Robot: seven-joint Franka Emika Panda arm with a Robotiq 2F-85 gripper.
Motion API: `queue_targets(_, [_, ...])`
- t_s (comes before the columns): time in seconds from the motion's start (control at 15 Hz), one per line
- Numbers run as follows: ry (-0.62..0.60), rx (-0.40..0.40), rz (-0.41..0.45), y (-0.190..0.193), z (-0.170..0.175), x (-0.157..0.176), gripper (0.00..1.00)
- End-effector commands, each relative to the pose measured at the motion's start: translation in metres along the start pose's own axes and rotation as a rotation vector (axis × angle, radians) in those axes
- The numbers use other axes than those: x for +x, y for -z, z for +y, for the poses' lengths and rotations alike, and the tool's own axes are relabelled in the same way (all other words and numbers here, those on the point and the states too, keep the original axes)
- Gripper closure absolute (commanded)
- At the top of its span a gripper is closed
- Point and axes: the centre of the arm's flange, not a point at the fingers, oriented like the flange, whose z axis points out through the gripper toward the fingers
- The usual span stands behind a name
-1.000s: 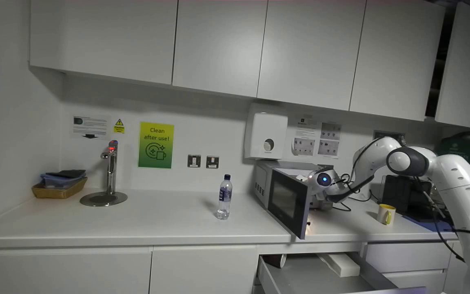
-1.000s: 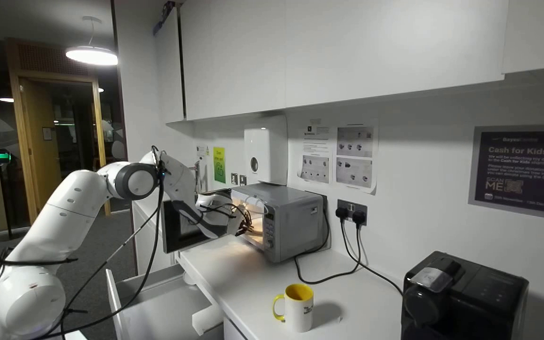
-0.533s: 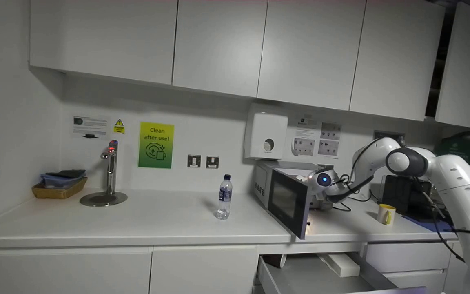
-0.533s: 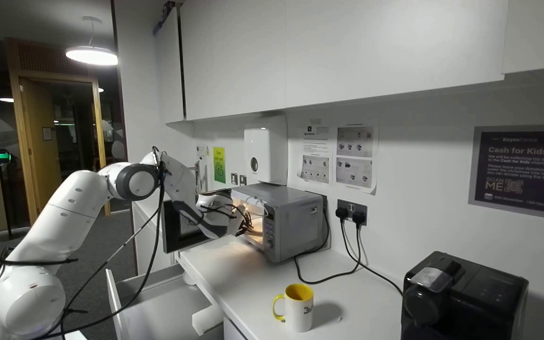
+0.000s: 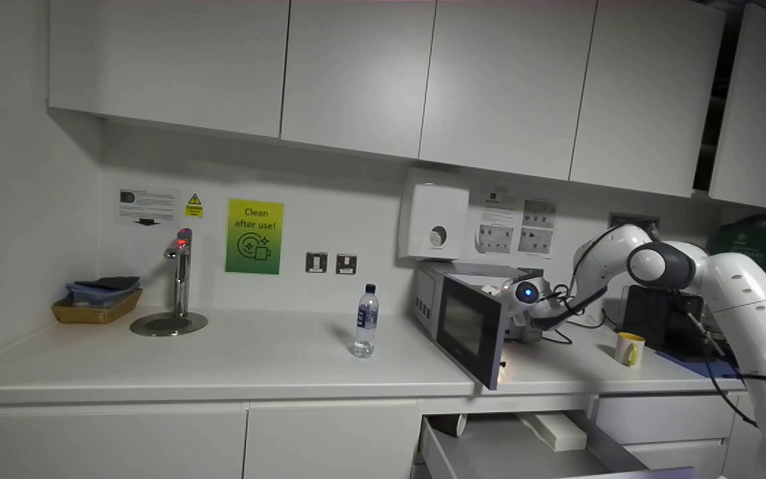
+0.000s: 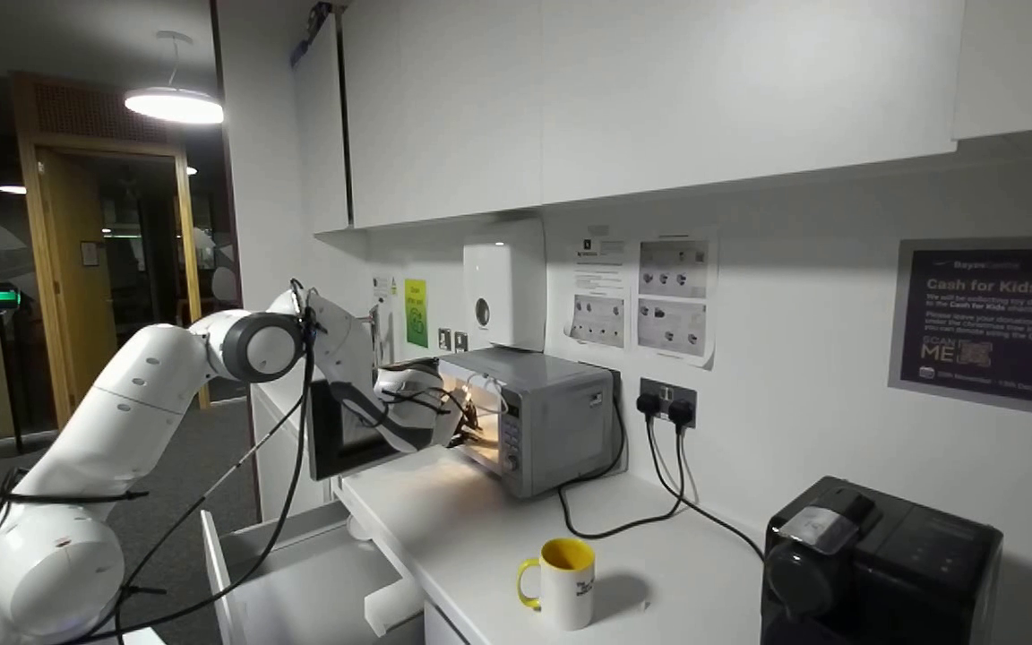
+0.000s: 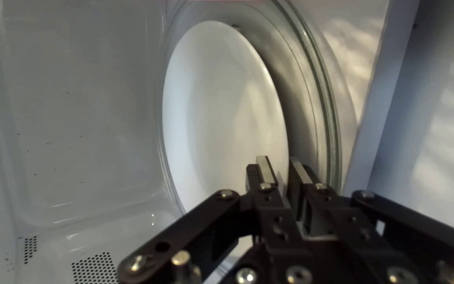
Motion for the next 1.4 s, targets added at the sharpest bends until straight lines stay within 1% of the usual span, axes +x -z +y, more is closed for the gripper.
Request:
queue_targets(0.0, [0.015, -0.018, 0.041, -0.002, 0.015, -0.003, 0.8])
queue_targets(0.07, [0.014, -0.018, 0.041, -0.002, 0.016, -0.003, 0.79])
queue_targets(0.2, [0.011, -0.016, 0.045, -0.002, 0.016, -0.002, 0.7])
queue_targets(0.33, [0.008, -0.015, 0.053, 0.0, 0.017, -0.001, 0.67])
queue_targets(0.4, [0.004, -0.016, 0.061, 0.001, 0.018, 0.001, 0.63])
queue_targets(0.53, [0.0, -0.015, 0.083, 0.004, 0.02, 0.005, 0.72])
queue_targets(0.6, [0.001, -0.012, 0.092, 0.006, 0.019, 0.006, 0.73])
queue_targets(0.67, [-0.001, -0.009, 0.103, 0.008, 0.019, 0.008, 0.77])
queue_targets(0.73, [-0.001, -0.005, 0.114, 0.01, 0.018, 0.01, 0.74])
queue_targets(1.13, [-0.003, 0.014, 0.169, 0.027, 0.015, 0.026, 0.8])
queue_targets(1.33, [-0.001, 0.021, 0.191, 0.037, 0.014, 0.035, 0.75])
